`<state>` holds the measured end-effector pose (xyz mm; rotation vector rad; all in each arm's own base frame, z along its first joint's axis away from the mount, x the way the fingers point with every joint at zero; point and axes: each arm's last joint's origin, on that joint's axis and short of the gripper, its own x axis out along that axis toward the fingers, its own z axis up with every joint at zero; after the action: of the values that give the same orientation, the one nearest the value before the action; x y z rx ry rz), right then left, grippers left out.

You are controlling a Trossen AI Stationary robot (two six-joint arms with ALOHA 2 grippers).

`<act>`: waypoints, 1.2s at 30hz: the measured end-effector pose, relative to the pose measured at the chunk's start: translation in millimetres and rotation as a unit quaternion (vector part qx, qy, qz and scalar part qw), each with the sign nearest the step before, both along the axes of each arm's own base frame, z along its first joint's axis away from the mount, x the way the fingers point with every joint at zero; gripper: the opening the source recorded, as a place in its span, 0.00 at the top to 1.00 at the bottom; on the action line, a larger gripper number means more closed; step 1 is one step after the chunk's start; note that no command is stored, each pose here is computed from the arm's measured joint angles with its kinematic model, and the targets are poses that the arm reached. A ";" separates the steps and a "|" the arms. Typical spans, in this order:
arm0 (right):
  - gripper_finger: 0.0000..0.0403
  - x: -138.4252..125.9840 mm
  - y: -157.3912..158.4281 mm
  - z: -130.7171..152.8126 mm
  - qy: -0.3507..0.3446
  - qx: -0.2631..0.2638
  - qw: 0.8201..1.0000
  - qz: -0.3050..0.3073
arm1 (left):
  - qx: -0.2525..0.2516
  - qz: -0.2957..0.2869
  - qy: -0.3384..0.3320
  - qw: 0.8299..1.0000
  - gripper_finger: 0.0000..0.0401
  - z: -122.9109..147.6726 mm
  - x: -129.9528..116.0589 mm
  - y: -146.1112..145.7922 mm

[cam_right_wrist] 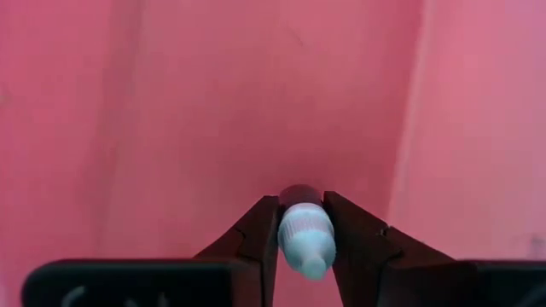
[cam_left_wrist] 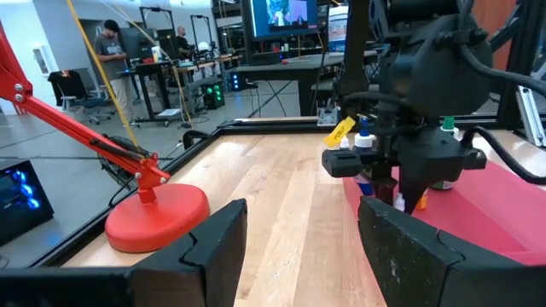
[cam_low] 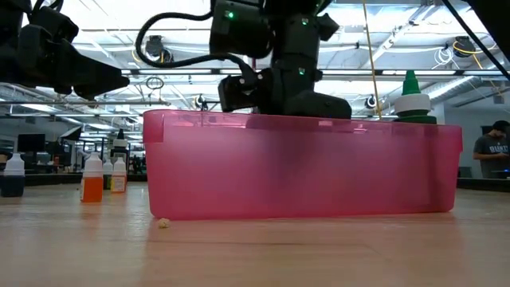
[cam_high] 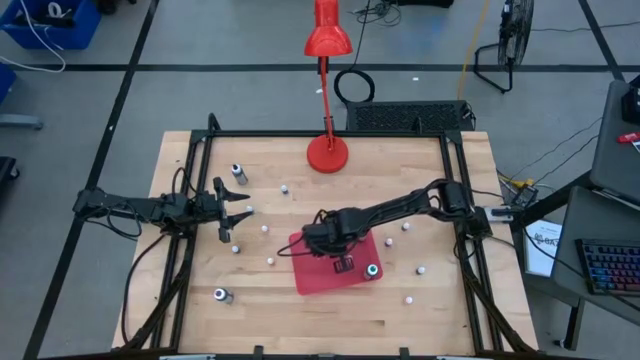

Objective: Pick & Place food coloring
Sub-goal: Put the small blue food coloring bottle into the pink bin, then put the small purple food coloring bottle into the pink bin

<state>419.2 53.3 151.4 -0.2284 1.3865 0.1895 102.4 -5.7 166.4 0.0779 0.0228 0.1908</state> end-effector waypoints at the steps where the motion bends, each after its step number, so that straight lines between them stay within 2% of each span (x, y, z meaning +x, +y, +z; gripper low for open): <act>1: 0.81 -1.2 -1.3 -2.7 -0.001 0.000 1.000 -0.001 | 0.000 0.000 0.000 1.000 0.44 0.0 0.0 0.0; 6: 0.82 -3.4 -3.5 -6.9 -0.006 0.000 1.000 -0.002 | 0.000 0.000 0.000 1.000 0.44 0.0 0.0 0.0; 13: 0.77 -2.7 -2.3 -2.7 -0.021 0.003 1.000 -0.003 | 0.000 0.000 0.000 1.000 0.44 0.0 0.0 0.0; 22: 0.72 -7.5 3.1 16.3 -0.040 0.008 0.999 -0.010 | 0.000 0.000 0.000 1.000 0.44 0.0 0.0 0.0; 25: 0.72 -12.1 7.2 30.8 -0.051 0.012 0.999 -0.011 | 0.000 0.000 0.000 1.000 0.44 0.0 0.0 0.0; 29: 0.73 -25.2 12.2 60.3 -0.064 0.025 0.997 -0.045 | 0.000 0.000 0.000 1.000 0.44 0.0 0.0 0.0; 36: 0.74 -73.5 16.0 122.9 -0.049 0.047 0.989 -0.134 | 0.000 0.000 0.000 1.000 0.44 0.1 0.0 0.0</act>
<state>345.7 69.3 274.3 0.0287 1.2924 0.0188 102.4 -5.7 166.4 0.0779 0.0226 0.1908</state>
